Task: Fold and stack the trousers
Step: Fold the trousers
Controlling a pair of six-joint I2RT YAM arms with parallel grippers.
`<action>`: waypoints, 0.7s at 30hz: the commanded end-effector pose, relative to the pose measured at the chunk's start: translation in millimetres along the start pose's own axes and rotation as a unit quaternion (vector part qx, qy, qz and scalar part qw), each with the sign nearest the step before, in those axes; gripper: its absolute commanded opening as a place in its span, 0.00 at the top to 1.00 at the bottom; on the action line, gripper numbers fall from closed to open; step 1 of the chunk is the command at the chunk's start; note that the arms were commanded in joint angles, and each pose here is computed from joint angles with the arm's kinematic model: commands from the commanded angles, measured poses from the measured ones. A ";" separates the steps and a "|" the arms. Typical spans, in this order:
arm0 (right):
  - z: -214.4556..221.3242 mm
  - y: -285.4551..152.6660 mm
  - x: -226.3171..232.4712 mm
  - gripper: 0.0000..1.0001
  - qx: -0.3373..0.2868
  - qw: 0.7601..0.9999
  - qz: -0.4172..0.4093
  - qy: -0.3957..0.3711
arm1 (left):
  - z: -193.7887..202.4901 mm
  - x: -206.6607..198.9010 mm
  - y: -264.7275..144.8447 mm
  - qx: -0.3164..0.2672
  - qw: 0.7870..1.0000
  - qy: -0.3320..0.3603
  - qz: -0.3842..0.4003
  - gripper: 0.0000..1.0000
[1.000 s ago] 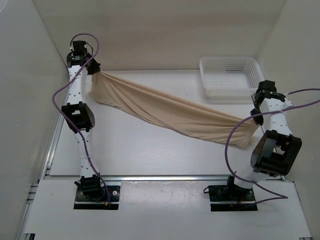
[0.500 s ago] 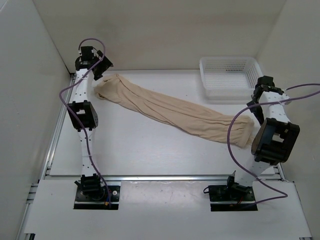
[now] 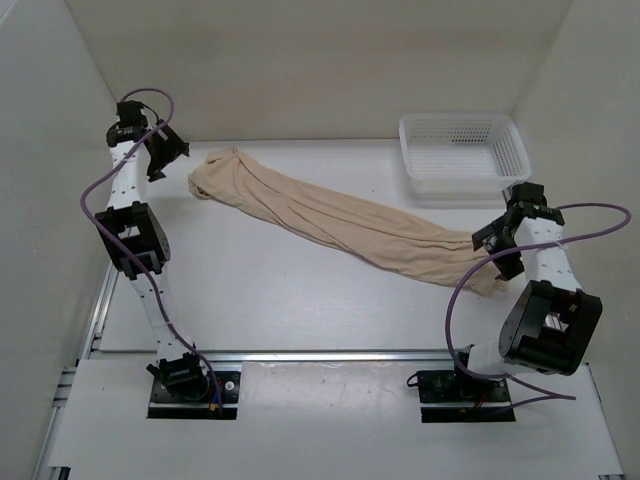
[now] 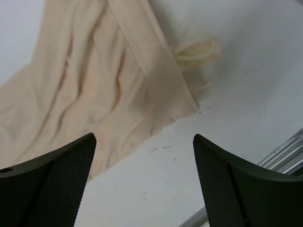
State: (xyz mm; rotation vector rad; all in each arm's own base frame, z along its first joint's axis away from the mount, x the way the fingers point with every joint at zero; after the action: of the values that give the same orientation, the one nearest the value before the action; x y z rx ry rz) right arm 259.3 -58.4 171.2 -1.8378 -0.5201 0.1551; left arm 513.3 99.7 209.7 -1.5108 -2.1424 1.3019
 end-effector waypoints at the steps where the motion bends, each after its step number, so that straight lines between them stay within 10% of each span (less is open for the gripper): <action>1: 16.4 -6.3 -8.7 0.12 0.039 0.999 -0.022 -0.017 | 42.2 1.4 40.2 0.092 0.995 0.019 -0.022 0.00; 12: 34.5 4.7 -32.2 0.12 0.124 0.992 -0.018 0.031 | 48.4 -17.5 90.0 0.089 0.996 0.018 -0.027 0.05; 16: 41.4 18.2 -37.8 0.12 0.147 0.987 -0.019 0.068 | 54.3 -24.3 98.3 0.096 0.995 0.015 -0.015 0.37; 19: 40.7 32.6 -33.9 0.13 0.144 0.986 -0.022 0.079 | 54.2 -24.8 98.3 0.096 0.995 0.010 -0.016 0.89; 21: 35.1 40.5 -30.4 0.15 0.127 0.989 -0.024 0.078 | 48.8 -27.5 94.0 0.086 0.996 0.010 -0.011 0.89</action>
State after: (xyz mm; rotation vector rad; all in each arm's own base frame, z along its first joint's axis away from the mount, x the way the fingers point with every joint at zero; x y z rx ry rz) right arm 212.0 -45.1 120.0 -1.5509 -0.3685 0.1188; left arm 553.7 58.6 96.1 -1.3716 -1.9408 1.4308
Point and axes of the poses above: each gripper's point midway between its finger pads, its own y axis out along the fingers, its own x axis along the line the jaws close on, z = x × y, the point moved 7 cm from there along -y, back along the fingers, and after that the axes turned 6 degrees about y, right-handed, at the moved point
